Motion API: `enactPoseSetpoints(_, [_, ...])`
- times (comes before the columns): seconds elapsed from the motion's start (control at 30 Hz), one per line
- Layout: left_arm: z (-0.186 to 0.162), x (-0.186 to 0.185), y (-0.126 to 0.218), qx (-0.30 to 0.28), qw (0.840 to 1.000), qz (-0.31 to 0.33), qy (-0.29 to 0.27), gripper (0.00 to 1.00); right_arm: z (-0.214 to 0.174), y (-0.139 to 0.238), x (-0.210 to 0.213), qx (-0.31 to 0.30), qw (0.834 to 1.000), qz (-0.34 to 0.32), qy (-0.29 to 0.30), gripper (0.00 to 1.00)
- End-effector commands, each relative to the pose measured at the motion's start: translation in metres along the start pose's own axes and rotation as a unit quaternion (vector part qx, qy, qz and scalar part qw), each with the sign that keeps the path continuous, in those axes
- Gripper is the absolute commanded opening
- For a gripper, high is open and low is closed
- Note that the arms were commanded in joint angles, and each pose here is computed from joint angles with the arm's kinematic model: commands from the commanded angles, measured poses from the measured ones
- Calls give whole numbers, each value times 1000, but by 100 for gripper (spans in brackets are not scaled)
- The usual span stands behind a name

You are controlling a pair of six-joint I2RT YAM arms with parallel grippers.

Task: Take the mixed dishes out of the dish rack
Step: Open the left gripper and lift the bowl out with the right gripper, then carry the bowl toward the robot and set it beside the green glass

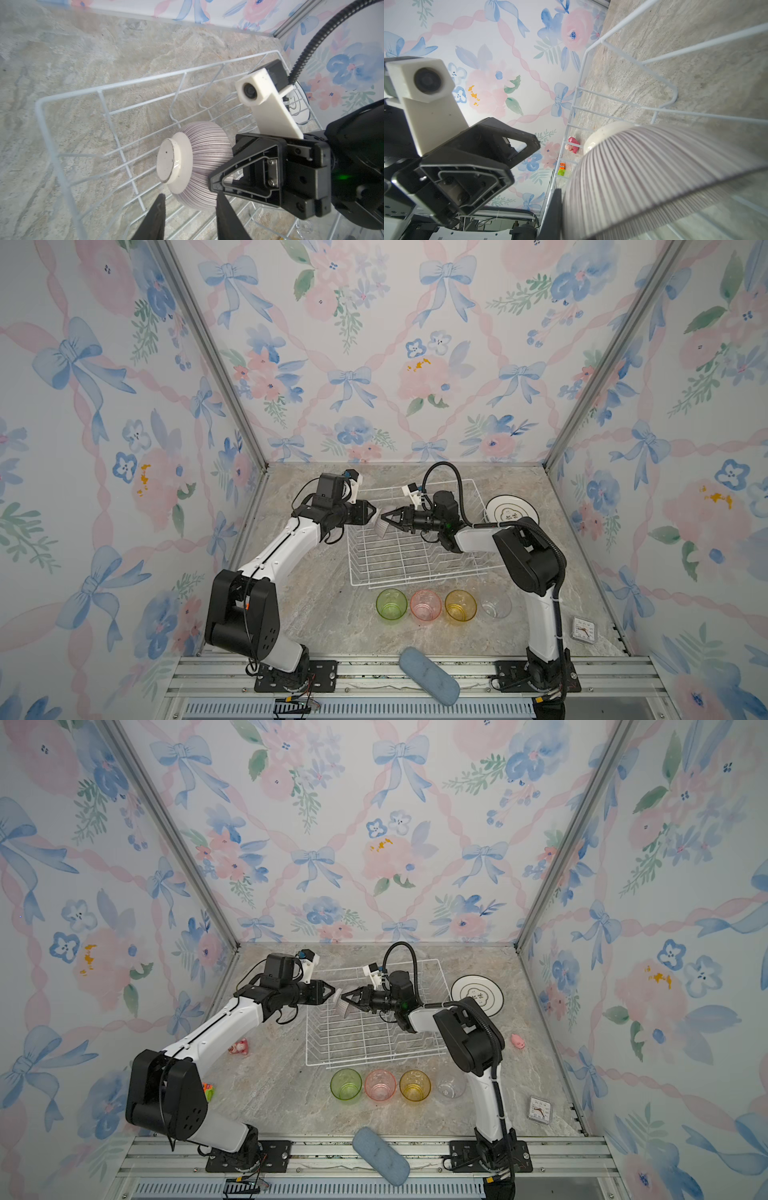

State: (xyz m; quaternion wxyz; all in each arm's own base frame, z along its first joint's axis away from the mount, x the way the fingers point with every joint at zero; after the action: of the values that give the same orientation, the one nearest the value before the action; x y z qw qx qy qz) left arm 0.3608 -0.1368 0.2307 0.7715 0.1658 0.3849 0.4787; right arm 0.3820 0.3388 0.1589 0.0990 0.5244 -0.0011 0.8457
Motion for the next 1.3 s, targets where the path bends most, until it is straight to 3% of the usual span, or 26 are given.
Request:
enactPoseSetpoints(0.0, [5, 7, 22, -39, 998, 54, -9, 39, 21, 7, 51, -5, 996, 30, 84, 0])
enactPoseSetpoints(0.23, [8, 21, 62, -95, 991, 95, 10, 42, 11, 21, 99, 35, 984, -16, 173, 0])
enactPoseSetpoints(0.3, [1, 30, 64, -90, 991, 96, 22, 43, 3, 24, 116, 56, 973, -49, 219, 0])
enactPoseSetpoints(0.4, [-10, 43, 63, -79, 991, 100, 37, 43, -21, 25, 147, 112, 941, -99, 303, 0])
enactPoseSetpoints(0.6, [-17, 70, 67, -72, 989, 102, 78, 43, -83, 23, 215, 220, 845, -152, 463, 0])
enactPoseSetpoints(0.77, [-19, 75, 73, -76, 988, 95, 95, 43, -141, 19, 246, 275, 742, -184, 583, 0])
enactPoseSetpoints(1.07, [-20, 76, 78, -82, 988, 91, 97, 43, -199, -3, 249, 350, 622, -207, 669, 0])
enactPoseSetpoints(1.27, [-20, 79, 77, -81, 988, 88, 101, 43, -218, -20, 227, 392, 558, -234, 693, 0])
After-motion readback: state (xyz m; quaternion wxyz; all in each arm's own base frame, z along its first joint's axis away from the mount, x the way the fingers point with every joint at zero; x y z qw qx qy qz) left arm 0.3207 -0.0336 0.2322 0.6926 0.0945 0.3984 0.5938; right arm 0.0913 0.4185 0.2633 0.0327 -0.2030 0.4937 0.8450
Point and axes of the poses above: each gripper's point midway between its finger pads, its own y axis back along the fingers, its own x axis along the line the jaws close on, z = x × y, the point moved 6 cm from there along y, back along the fingers, and after that the axes turned 6 degrees about y, right-handed, at the moved point
